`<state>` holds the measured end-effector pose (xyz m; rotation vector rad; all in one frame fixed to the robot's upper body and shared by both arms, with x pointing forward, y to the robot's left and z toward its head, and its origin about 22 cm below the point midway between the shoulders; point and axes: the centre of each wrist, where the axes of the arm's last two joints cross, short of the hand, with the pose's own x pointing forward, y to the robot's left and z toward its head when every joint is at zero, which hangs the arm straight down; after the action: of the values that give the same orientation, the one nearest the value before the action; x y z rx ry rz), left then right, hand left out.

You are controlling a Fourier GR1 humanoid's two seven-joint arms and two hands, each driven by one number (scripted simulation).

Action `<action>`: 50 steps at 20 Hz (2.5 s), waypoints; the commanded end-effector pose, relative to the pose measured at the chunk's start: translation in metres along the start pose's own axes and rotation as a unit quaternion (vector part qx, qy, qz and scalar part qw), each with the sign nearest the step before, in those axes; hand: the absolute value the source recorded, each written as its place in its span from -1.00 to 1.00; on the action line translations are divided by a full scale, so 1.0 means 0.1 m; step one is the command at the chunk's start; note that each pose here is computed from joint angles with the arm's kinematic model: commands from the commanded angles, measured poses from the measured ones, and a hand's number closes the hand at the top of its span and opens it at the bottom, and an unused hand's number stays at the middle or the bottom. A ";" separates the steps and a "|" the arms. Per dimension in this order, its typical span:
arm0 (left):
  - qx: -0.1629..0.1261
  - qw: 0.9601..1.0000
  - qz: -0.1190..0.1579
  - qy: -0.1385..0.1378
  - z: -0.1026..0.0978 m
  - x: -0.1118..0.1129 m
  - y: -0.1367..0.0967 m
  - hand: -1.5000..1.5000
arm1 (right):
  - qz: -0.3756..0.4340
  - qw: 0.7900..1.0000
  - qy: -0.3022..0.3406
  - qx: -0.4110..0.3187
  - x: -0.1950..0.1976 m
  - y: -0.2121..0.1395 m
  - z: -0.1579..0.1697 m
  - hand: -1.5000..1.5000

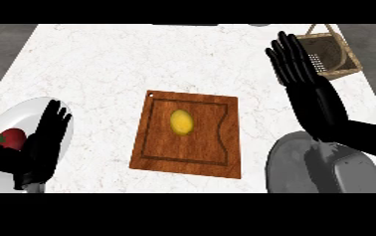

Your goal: Pick the lemon from the cutting board and place it in the basket

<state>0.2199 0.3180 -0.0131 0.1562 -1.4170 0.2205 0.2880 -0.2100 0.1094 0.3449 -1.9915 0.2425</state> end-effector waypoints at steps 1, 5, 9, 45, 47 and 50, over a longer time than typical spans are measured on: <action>-0.035 0.998 -0.029 -0.031 0.05 0.18 -0.01 0.00 | 0.007 0.999 0.015 0.028 -0.01 -0.01 -0.36 1.00; -0.157 0.967 -0.130 -0.155 -0.31 0.70 -0.40 0.00 | 0.019 0.988 0.090 0.124 -0.35 0.28 -0.46 1.00; -0.231 0.949 -0.145 -0.160 -0.27 0.81 -0.60 0.00 | -0.050 0.959 -0.002 0.279 -0.57 1.19 -0.33 1.00; -0.212 0.955 -0.143 -0.148 -0.53 0.73 -0.63 0.00 | 0.495 0.779 0.220 0.315 1.05 1.20 -0.82 -1.00; -0.217 0.953 -0.151 -0.145 -0.26 0.75 -0.52 0.00 | 0.491 0.783 0.224 0.309 0.94 1.10 -0.81 -1.00; -0.223 0.951 -0.154 -0.149 -0.33 0.88 -0.71 0.00 | 0.476 0.799 0.222 0.291 0.74 1.17 -0.67 -1.00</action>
<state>0.2779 0.2657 0.0599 0.0428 -1.6834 -0.3806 0.2802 -0.0859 0.2214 -0.3672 -1.4048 1.4963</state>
